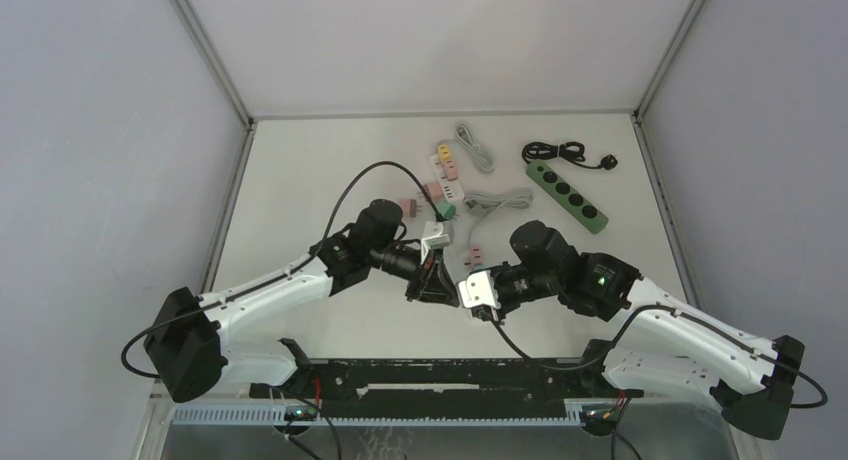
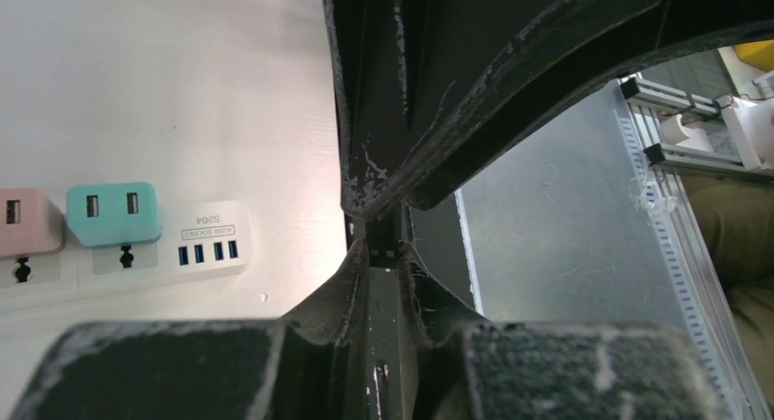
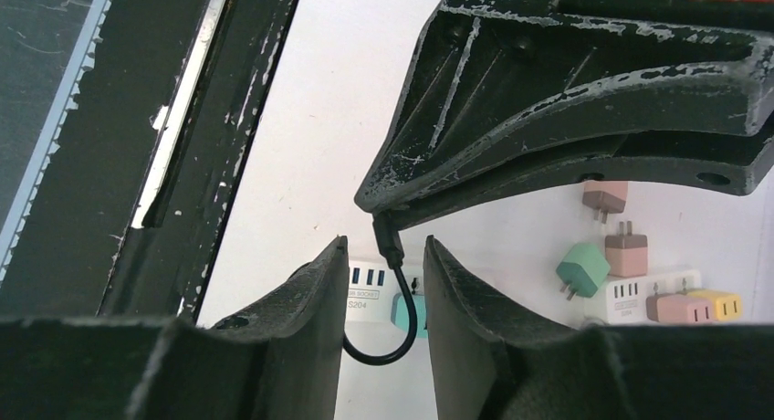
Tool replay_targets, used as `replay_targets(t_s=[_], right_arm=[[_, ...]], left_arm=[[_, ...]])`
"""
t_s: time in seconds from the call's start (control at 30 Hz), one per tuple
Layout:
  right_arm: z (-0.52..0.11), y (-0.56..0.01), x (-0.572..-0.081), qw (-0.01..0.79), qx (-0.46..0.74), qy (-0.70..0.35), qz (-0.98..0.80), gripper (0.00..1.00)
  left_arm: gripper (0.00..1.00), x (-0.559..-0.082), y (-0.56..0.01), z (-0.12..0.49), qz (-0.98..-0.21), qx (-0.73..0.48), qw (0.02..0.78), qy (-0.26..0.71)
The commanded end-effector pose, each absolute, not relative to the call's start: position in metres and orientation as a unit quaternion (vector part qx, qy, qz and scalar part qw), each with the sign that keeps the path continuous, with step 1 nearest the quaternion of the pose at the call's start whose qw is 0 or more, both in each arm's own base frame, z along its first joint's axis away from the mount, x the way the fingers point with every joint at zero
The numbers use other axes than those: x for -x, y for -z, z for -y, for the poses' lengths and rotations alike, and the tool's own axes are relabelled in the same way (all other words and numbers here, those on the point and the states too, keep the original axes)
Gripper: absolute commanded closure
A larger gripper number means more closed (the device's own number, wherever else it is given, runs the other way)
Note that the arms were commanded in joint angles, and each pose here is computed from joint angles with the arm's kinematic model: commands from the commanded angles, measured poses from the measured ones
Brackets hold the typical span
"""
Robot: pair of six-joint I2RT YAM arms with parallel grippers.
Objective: Insert the plug
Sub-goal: Pick up the plug from the center of the board.
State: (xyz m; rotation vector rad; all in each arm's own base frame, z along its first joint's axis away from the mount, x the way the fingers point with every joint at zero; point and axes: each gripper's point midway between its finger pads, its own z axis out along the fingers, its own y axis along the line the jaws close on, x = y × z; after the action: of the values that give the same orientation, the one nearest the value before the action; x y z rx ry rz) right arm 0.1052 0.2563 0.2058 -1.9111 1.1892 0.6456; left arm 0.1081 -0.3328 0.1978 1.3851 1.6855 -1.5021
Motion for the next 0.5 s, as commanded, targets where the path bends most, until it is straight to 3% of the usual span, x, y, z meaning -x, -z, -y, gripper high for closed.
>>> replay_targets(t_s=[0.0, 0.47], right_arm=[[-0.2616, -0.215, -0.1096, 0.416, 0.75, -0.245, -0.451, 0.58], [-0.2631, -0.2084, -0.1033, 0.4, 0.761, -0.253, -0.444, 0.69]], left_arm=[[0.89, -0.1062, -0.2317, 0.3394, -0.568, -0.526, 0.268, 0.573], [0.89, -0.1013, -0.2315, 0.3422, -0.56, -0.53, 0.248, 0.586]])
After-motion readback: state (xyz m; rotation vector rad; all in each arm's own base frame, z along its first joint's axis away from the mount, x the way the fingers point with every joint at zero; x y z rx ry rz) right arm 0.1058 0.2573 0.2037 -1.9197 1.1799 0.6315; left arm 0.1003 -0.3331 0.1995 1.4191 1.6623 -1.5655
